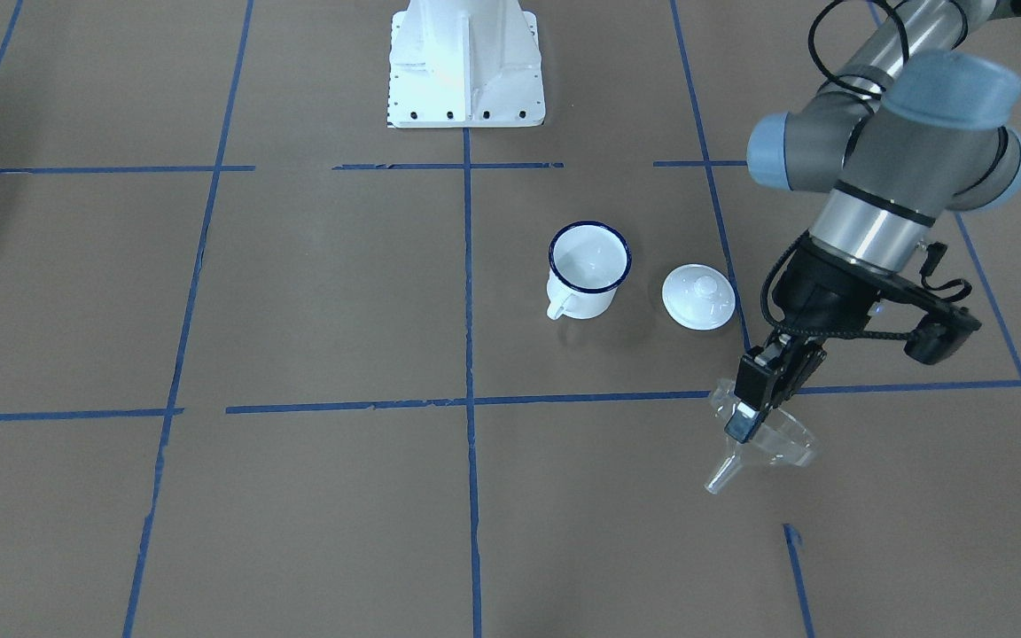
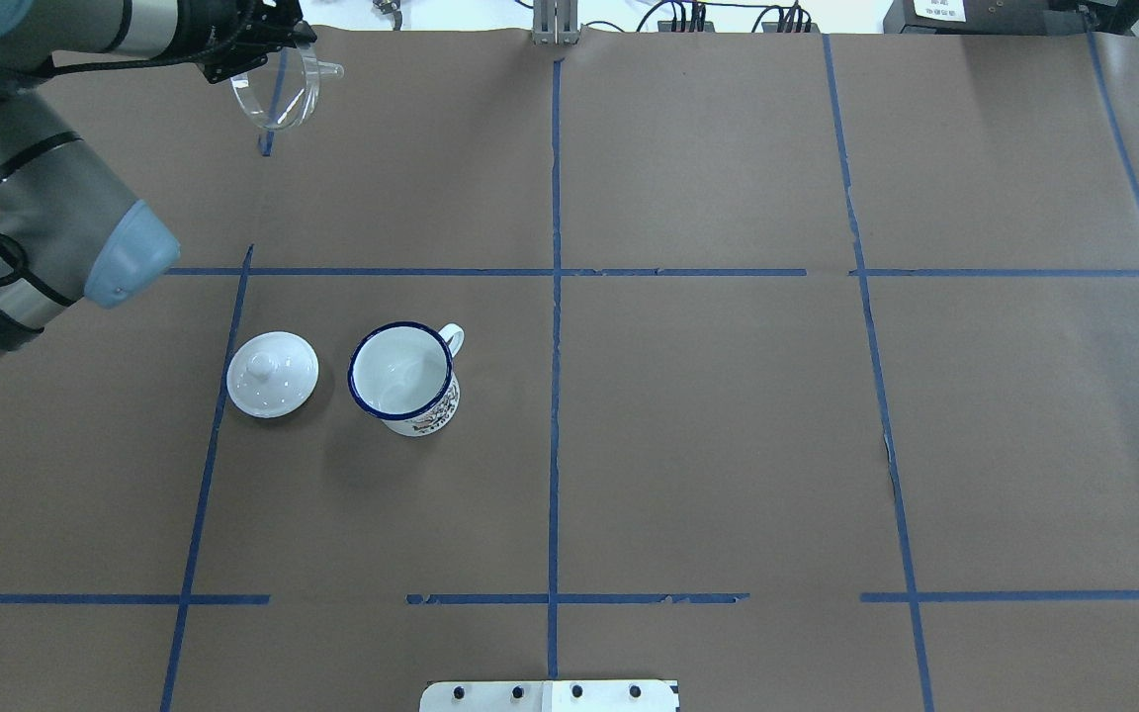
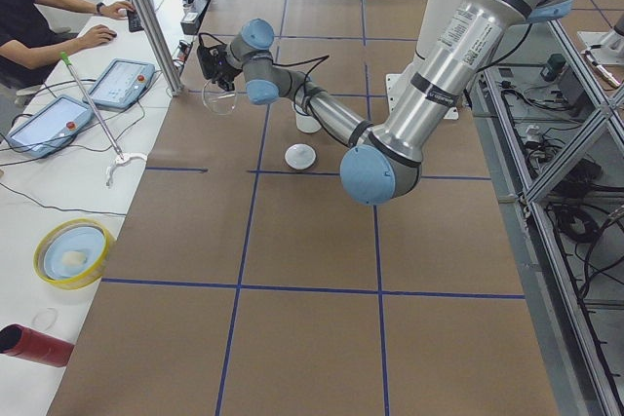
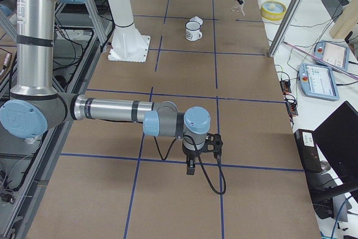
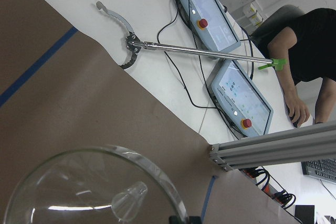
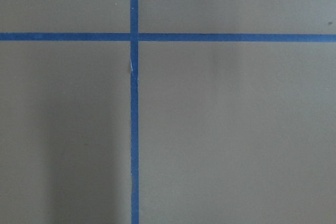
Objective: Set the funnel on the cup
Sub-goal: 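Lift the funnel and carry it above the open mug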
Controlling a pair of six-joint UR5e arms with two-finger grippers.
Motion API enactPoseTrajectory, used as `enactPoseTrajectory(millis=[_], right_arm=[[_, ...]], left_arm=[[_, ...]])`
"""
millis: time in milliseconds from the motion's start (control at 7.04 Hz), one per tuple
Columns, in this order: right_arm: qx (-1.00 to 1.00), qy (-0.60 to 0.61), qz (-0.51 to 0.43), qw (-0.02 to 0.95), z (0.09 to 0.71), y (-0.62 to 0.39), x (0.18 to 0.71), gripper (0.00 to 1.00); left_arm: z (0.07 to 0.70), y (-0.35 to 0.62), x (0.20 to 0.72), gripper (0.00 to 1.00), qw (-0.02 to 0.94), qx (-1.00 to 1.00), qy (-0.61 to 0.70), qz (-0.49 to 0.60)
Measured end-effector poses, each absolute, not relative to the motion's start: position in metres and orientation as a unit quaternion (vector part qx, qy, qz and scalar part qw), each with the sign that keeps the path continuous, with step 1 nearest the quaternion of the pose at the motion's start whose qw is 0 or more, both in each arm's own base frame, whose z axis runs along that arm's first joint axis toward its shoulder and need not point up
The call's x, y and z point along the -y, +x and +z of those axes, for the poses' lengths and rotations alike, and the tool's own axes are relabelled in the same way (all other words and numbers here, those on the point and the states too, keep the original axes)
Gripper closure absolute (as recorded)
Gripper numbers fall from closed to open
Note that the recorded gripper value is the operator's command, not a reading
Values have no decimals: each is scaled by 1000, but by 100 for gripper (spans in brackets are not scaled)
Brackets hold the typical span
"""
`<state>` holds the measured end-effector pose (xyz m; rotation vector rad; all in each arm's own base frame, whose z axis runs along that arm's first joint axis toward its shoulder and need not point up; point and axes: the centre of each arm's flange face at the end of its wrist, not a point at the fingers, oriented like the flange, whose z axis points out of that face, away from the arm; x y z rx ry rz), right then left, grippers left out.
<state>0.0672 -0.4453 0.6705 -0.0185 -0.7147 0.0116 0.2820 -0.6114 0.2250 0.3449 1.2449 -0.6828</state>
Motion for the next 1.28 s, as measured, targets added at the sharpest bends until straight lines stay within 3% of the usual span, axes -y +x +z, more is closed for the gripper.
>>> enactPoseTrajectory(millis=[568, 1278], right_arm=[[350, -9, 6, 937, 670, 67, 445, 0], [350, -9, 6, 937, 671, 67, 445, 0]], left_arm=[[168, 256, 536, 100, 856, -448, 176, -189], [134, 355, 457, 100, 919, -379, 98, -55]])
